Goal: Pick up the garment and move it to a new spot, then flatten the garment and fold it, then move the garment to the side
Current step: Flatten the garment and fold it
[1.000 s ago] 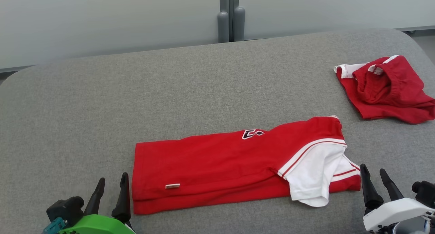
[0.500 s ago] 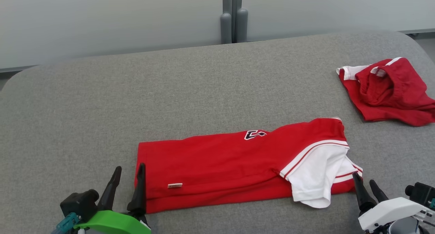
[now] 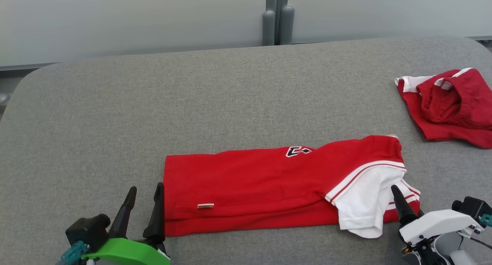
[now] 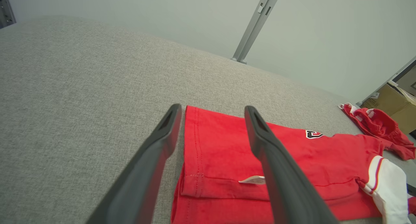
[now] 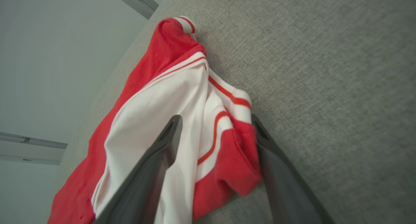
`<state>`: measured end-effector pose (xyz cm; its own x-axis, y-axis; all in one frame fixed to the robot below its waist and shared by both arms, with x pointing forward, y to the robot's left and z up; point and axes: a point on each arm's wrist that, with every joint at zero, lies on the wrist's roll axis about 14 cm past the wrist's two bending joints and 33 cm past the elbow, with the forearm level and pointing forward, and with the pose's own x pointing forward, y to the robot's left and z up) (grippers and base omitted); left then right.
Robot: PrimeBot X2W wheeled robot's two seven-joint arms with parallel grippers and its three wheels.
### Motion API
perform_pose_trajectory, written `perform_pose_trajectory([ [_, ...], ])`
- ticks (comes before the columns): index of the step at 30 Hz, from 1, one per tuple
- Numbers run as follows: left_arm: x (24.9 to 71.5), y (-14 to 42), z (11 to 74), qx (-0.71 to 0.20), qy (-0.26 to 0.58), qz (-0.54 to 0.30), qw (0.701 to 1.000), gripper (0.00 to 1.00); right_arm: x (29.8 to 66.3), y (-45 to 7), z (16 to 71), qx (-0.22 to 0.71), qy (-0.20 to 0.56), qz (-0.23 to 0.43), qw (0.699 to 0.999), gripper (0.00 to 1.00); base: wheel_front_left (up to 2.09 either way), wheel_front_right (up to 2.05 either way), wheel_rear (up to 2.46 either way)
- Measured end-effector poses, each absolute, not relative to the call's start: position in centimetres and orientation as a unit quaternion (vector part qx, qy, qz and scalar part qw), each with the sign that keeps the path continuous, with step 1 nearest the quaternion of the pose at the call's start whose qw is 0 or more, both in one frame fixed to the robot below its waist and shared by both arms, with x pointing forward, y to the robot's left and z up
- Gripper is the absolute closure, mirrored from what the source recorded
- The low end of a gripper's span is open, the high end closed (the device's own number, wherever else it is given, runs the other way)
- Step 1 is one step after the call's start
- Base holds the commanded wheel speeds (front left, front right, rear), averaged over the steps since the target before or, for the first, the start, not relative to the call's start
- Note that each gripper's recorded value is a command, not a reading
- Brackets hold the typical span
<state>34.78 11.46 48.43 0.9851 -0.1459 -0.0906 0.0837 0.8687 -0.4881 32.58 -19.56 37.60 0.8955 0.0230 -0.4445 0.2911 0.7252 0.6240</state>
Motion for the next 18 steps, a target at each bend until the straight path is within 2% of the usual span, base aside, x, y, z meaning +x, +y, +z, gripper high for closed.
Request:
perform_pose_trajectory([
  [8, 34.9, 11.6, 48.6, -0.25, 0.062, -0.056, 0.965, 0.0, 34.2, -19.2, 37.8, 0.353, 0.224, -0.061, 0.906, 0.0, 0.0, 0.0, 0.0],
  [9, 34.9, 11.6, 48.6, -0.25, 0.062, -0.055, 0.965, 0.0, 34.3, -19.3, 37.7, 0.349, 0.228, -0.06, 0.907, 0.27, 0.0, 0.0, 0.0],
  [10, 34.9, 11.7, 48.6, -0.249, 0.061, -0.055, 0.965, 0.0, 34.4, -19.3, 37.6, 0.346, 0.23, -0.06, 0.908, 0.6, 0.0, 0.0, 0.0],
  [13, 34.9, 11.9, 48.7, -0.249, 0.06, -0.052, 0.965, 0.0, 34.7, -19.3, 37.4, 0.338, 0.235, -0.058, 0.91, 1.0, 0.0, 0.0, 0.0],
  [18, 35.0, 12.4, 48.9, -0.248, 0.056, -0.045, 0.966, 0.0, 35.6, -19.3, 37.8, 0.326, 0.226, -0.052, 0.916, 1.0, 0.0, 0.0, 0.0],
])
